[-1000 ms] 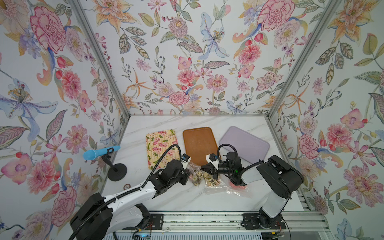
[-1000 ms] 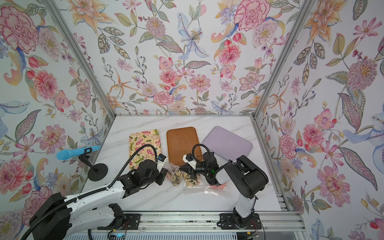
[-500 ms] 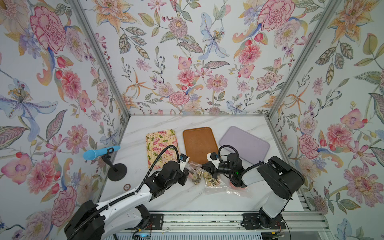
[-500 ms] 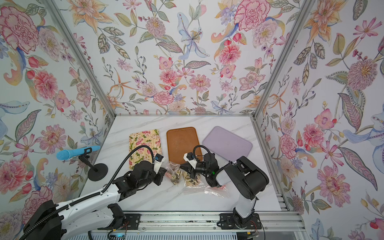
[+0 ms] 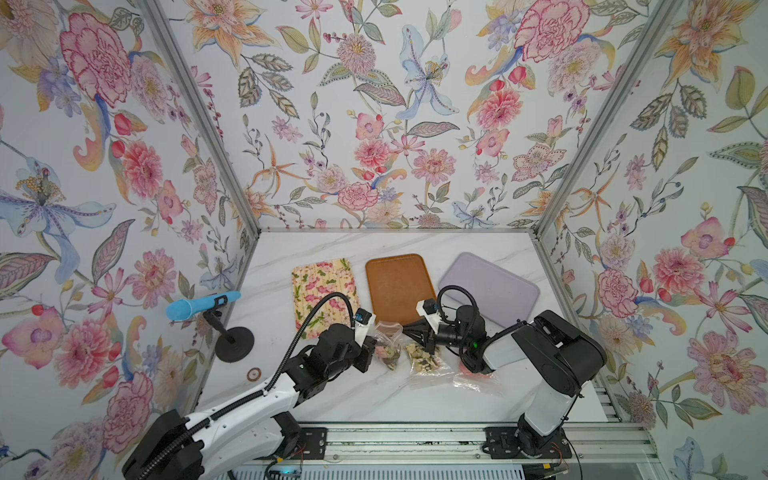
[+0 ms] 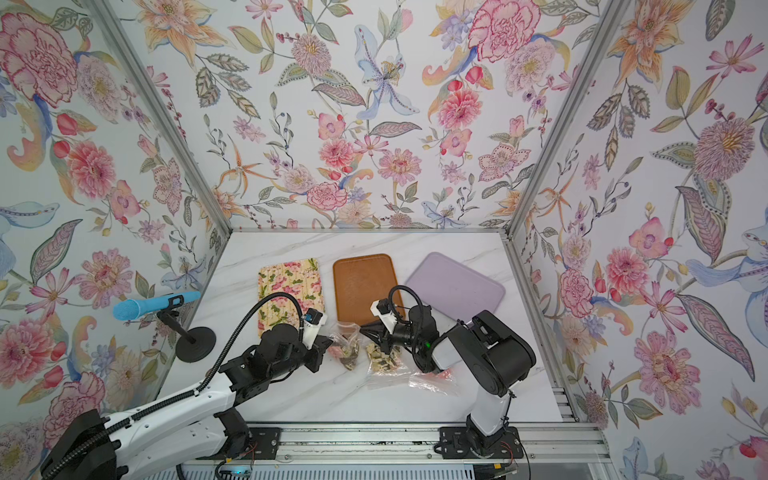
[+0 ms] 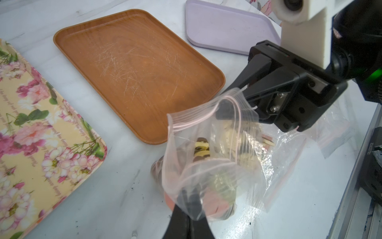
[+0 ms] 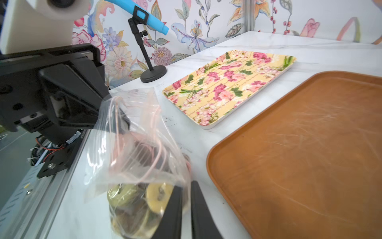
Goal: Pour cookies out of the ziploc bag
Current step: Open the ziploc bag at the center of the board.
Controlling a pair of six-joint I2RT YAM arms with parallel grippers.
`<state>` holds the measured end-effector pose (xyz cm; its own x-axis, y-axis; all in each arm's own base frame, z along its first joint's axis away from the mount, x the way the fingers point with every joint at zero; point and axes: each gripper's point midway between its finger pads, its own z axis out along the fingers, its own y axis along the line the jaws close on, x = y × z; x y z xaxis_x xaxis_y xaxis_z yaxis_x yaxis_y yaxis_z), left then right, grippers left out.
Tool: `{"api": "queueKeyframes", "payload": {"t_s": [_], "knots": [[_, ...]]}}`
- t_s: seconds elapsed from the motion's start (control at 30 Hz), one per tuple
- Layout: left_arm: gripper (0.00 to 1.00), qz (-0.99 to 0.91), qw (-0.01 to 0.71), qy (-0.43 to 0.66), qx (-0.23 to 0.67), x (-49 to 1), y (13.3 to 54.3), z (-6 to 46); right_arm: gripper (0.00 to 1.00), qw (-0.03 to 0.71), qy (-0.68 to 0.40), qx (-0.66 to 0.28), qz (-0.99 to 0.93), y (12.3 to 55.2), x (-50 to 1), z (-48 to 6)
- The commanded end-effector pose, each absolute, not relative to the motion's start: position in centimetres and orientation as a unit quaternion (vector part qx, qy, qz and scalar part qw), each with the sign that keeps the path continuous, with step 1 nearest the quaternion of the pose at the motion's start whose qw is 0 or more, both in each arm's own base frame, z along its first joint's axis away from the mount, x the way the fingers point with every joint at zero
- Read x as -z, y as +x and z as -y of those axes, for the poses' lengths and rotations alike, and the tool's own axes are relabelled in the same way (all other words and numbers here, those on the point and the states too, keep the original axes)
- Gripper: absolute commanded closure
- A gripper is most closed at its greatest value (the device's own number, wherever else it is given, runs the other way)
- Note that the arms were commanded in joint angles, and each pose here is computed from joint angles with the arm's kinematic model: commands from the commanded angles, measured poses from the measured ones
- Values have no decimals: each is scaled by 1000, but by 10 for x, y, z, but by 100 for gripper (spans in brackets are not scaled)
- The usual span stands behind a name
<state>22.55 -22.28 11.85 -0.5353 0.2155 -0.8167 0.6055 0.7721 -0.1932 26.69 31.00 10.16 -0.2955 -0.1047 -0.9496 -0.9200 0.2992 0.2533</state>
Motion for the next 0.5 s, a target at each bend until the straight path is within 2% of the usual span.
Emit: {"api": "queueKeyframes", "payload": {"t_s": [0.0, 0.2, 0.37, 0.47], "knots": [[100, -852, 416, 229, 219, -114, 229, 213, 77, 480, -364, -422, -678, 278, -106, -298], [100, -852, 416, 228, 219, -114, 229, 213, 74, 497, -374, -394, -676, 274, -126, -291], [100, -851, 417, 229, 221, -114, 230, 215, 65, 499, -454, -364, -642, 246, -159, -321], [100, -849, 419, 231, 225, -115, 231, 217, 64, 491, -476, -377, -625, 234, -169, -334]]}}
